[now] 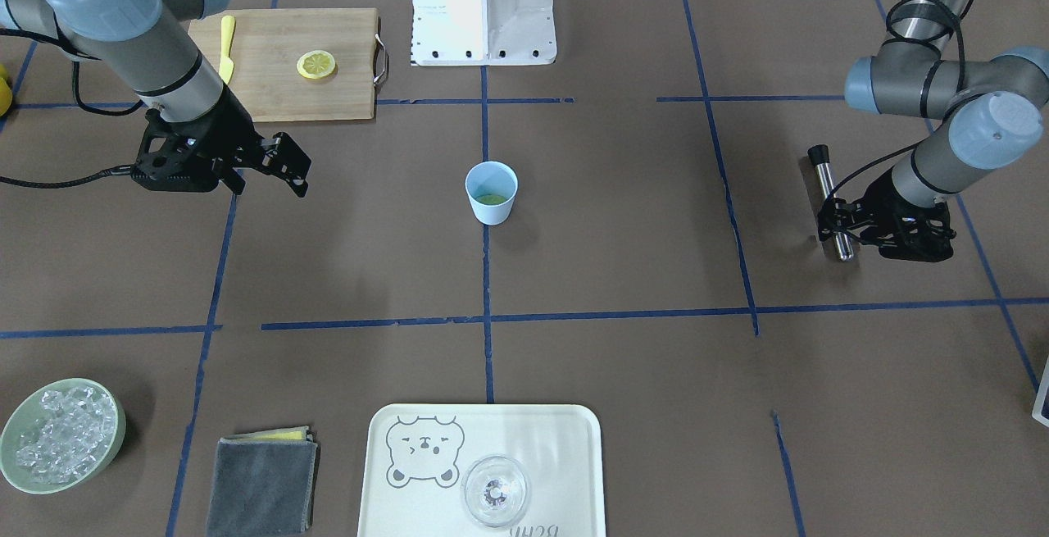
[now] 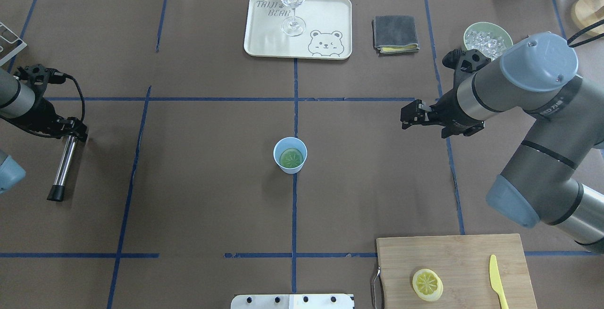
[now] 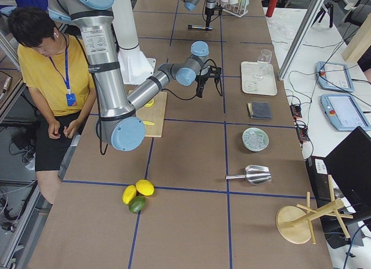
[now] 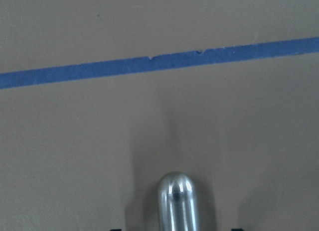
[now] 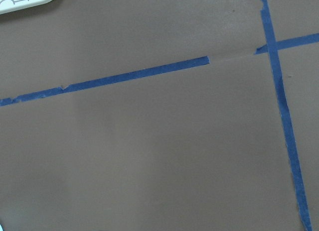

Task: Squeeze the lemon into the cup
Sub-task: 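Grasp the steel muddler with the left gripper and lift it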

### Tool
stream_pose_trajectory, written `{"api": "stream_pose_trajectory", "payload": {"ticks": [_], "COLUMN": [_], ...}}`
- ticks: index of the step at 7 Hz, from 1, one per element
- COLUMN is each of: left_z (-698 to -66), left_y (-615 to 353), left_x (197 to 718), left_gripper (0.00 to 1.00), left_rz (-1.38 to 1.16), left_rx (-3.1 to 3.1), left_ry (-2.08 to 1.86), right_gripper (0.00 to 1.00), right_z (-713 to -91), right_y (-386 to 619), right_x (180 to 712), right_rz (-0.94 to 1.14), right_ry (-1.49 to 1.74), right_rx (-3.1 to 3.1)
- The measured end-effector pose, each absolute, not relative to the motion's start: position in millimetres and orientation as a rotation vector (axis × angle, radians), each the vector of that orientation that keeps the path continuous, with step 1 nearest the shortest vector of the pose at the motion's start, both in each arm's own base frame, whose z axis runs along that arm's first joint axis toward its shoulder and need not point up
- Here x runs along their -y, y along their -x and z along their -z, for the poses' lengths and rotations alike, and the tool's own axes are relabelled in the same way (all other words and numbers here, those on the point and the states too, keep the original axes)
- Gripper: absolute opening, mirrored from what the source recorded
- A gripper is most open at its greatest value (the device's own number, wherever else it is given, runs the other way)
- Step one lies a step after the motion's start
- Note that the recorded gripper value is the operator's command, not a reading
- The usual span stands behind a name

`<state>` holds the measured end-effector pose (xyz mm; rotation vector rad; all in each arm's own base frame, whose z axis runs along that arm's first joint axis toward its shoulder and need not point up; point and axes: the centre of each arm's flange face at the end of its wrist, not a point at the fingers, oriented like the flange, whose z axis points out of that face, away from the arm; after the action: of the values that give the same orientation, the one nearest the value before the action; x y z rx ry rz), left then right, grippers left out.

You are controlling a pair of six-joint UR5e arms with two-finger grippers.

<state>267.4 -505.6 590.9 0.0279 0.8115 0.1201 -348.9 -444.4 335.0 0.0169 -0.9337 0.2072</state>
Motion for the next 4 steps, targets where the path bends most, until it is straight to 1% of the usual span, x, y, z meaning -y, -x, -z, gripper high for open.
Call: {"api": "stream_pose_trajectory", "payload": {"ticks": [1, 4], "left_z": [-591.6, -581.0], "left_y": [-267.7, -269.2], "left_x": [505.7, 505.4], "left_gripper": [0.00, 0.00], "left_rz": [-0.119, -0.130], "left_rx": [-0.810, -0.820], "left_ry": [-0.027, -0.045], "right_gripper": [1.00, 1.00], "right_z": [-335.0, -333.1], "right_y": [349.1, 348.9], "right_x": [444.5, 444.3], "right_rz": [-0.207, -0.206], "right_ry": [-0.016, -0.021], "right_rx": [0.934, 0.943]}}
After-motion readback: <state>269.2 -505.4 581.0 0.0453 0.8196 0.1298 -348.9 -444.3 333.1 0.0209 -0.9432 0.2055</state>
